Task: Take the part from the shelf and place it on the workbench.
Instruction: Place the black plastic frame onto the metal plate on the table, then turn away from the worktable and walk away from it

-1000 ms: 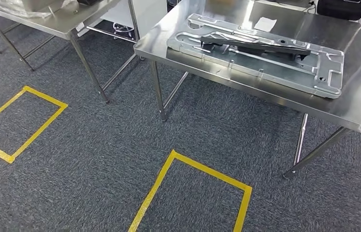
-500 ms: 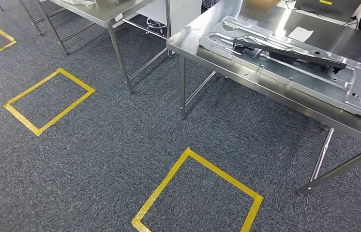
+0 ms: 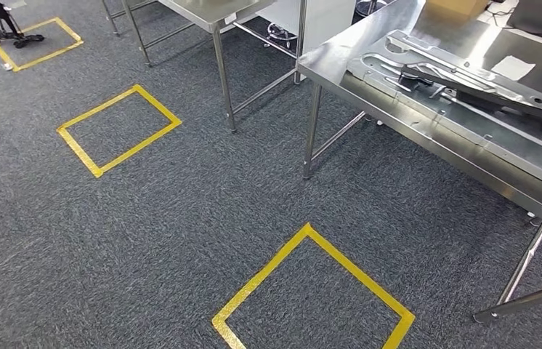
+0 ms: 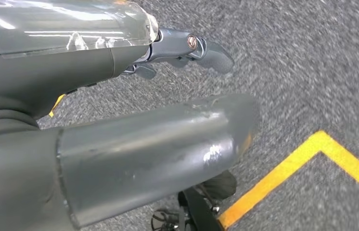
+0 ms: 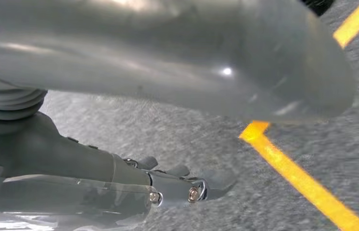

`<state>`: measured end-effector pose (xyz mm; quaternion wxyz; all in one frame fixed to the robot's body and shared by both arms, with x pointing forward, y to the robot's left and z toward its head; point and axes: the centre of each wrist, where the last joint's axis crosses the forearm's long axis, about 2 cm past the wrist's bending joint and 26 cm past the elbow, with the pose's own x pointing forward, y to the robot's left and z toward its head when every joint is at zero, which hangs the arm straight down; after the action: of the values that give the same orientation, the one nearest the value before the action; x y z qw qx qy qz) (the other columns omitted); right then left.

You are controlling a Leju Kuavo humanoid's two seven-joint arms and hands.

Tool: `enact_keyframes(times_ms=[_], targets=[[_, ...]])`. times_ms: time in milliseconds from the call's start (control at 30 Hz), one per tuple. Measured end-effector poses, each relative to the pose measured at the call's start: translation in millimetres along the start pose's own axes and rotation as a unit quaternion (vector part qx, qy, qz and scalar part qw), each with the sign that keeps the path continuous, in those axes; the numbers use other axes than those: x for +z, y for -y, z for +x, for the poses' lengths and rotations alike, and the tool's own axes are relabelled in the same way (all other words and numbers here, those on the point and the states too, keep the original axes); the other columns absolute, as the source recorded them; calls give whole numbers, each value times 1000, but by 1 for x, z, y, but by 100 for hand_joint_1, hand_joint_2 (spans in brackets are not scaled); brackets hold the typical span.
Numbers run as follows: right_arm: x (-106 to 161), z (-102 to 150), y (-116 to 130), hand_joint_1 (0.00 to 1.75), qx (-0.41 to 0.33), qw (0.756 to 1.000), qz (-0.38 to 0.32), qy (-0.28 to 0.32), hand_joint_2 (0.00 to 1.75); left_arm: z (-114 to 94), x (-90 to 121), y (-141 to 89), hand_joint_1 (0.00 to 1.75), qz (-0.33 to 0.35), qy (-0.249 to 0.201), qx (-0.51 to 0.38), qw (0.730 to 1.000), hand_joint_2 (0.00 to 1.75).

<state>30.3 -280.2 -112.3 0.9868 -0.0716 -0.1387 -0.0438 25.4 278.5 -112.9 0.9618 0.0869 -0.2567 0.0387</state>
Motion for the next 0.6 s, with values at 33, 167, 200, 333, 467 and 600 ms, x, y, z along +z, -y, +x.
enact_keyframes(times_ms=[33, 167, 200, 333, 467, 600], targets=[[0, 0, 0, 0, 3, 1000, 2, -2, 0, -1, 0, 0, 0, -1, 2, -5, 1000, 0], [1, -2, -1, 0, 10, 1000, 7, -6, 0, 1, -1, -1, 0, -4, 13, -16, 1000, 0], [1, -3, -1, 0, 11, 1000, 7, -7, 0, 1, -1, -1, 0, -4, 15, -18, 1000, 0], [1, -4, -1, 0, 13, 1000, 9, -7, 0, 0, 0, -2, 0, -6, 15, -23, 1000, 0], [1, -3, -2, 0, 17, 1000, 10, -7, 0, 2, -1, -2, 0, -11, 14, -35, 999, 0], [0, 0, -2, 0, 20, 1000, 12, -4, 0, -1, 0, -2, 0, -16, -1, -44, 999, 0]])
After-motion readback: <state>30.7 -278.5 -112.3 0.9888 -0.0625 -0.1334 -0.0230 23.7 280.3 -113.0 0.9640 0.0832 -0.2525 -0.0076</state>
